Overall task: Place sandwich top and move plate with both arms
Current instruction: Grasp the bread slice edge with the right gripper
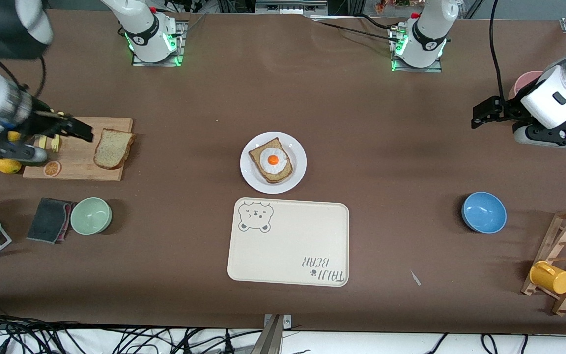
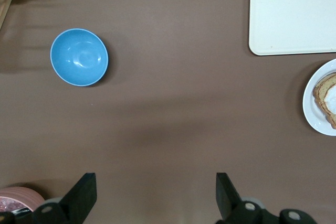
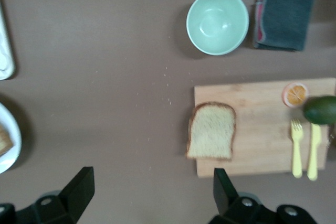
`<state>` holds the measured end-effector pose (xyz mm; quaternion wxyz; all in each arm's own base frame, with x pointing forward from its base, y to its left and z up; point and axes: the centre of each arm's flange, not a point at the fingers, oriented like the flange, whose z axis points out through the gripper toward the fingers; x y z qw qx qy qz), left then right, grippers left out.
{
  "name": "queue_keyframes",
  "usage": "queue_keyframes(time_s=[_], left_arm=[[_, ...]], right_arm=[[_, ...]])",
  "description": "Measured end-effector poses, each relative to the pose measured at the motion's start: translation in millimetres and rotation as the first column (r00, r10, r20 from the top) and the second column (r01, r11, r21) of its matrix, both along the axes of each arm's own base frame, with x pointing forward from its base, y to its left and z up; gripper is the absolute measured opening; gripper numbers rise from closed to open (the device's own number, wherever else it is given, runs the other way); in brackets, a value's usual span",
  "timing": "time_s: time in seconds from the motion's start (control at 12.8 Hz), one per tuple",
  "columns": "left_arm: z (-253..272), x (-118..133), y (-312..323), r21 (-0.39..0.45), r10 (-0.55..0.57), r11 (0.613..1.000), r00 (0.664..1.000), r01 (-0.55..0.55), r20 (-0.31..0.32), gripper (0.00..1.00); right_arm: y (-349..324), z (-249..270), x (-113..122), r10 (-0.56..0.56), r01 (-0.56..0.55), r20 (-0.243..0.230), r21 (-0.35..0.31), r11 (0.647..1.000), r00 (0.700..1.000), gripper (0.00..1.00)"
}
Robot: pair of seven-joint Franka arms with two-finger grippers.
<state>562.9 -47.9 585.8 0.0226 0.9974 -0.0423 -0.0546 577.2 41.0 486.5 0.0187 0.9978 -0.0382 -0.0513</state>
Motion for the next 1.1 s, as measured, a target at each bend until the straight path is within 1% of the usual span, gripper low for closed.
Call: queue_keyframes(time_s=[0.16, 0.24, 0.31, 0.39, 0.55, 0.71, 0.86, 1.02, 1.1], left_arm=[[0.2, -0.1, -0.3, 0.0, 0.0, 1.0, 1.0, 0.0, 0.0, 1.0], [0.2, -0.2, -0.5, 0.0, -0.001, 1.0, 1.0, 0.001, -0.001, 1.0], [0.2, -0.3, -0.9, 0.0, -0.001, 1.0, 1.0, 0.001, -0.001, 1.0], [0.2, -0.4, -1.2, 0.0, -0.002, 1.0, 1.0, 0.002, -0.002, 1.0], [0.2, -0.8, -4.5, 0.0, -0.008, 1.0, 1.0, 0.008, -0.003, 1.0], [0.2, -1.3, -8.5, 0.0, -0.014, 1.0, 1.0, 0.014, -0.003, 1.0], [0.3, -1.3, -8.8, 0.0, -0.014, 1.0, 1.0, 0.014, -0.004, 1.0], [0.3, -1.4, -8.8, 0.0, -0.014, 1.0, 1.0, 0.014, -0.004, 1.0], [0.3, -1.4, -8.8, 0.0, -0.014, 1.0, 1.0, 0.014, -0.004, 1.0]], right_arm=[[10.5, -57.8, -6.7, 0.035, -0.034, 0.012, -0.081, 0.996, 0.999, 1.0], [15.9, -82.5, -12.4, 0.067, -0.063, 0.02, -0.141, 0.988, 0.998, 1.0], [19.6, -103.6, -18.7, 0.098, -0.091, 0.021, -0.217, 0.972, 0.995, 1.0], [21.0, -123.1, -24.2, 0.1, -0.091, 0.016, -0.282, 0.955, 0.995, 1.0], [28.3, -162.6, -32.2, 0.072, -0.063, 0.008, -0.388, 0.919, 0.997, 1.0], [42.4, -204.0, -41.8, 0.067, -0.049, 0.017, -0.498, 0.866, 0.998, 1.0], [51.4, -248.1, -55.0, 0.068, -0.048, 0.015, -0.571, 0.819, 0.998, 1.0], [58.0, -286.4, -68.1, 0.075, -0.063, -0.008, -0.627, 0.776, 0.997, 1.0], [61.9, -298.5, -73.4, 0.073, -0.07, -0.023, -0.644, 0.762, 0.997, 1.0]])
